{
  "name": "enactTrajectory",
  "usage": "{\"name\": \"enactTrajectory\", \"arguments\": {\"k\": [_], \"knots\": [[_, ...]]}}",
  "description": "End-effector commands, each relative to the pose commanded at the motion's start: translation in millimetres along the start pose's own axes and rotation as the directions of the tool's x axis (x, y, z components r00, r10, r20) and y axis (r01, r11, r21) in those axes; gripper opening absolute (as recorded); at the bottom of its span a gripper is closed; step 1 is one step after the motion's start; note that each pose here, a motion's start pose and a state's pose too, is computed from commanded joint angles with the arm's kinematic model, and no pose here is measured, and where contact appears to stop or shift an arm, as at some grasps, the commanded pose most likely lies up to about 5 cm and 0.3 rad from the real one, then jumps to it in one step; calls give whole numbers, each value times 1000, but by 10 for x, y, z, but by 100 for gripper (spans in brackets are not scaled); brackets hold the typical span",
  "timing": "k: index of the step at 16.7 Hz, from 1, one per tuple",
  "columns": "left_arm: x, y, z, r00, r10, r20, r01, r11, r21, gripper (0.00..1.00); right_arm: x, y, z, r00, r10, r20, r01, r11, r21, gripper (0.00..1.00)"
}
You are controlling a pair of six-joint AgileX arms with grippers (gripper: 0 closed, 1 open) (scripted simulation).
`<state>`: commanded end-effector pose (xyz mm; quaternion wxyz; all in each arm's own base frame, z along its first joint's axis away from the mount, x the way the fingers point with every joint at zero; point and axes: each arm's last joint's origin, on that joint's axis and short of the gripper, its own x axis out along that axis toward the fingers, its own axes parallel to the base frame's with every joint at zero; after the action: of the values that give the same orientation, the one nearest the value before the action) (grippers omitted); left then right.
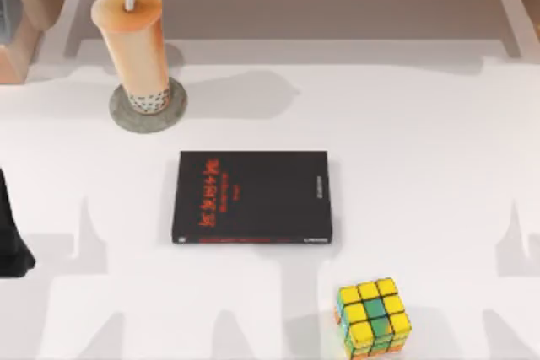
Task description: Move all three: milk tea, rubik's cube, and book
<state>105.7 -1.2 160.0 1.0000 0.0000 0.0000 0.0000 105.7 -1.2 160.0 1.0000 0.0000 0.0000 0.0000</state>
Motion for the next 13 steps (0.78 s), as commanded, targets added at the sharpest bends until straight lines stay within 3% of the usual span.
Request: {"name": "enactTrajectory", "arguments": {"k": [6,10,13], "knots": [[0,0,0,1000,0,0,0,1000,0,100,3,24,50,999,19,-27,-19,1000,18,100],[0,0,0,1000,0,0,0,1000,0,100,59,171,277,970,138,-198,-119,987,104,100],[0,0,0,1000,0,0,0,1000,0,100,191,372,438,869,248,-429,-186,966,182,100]]}}
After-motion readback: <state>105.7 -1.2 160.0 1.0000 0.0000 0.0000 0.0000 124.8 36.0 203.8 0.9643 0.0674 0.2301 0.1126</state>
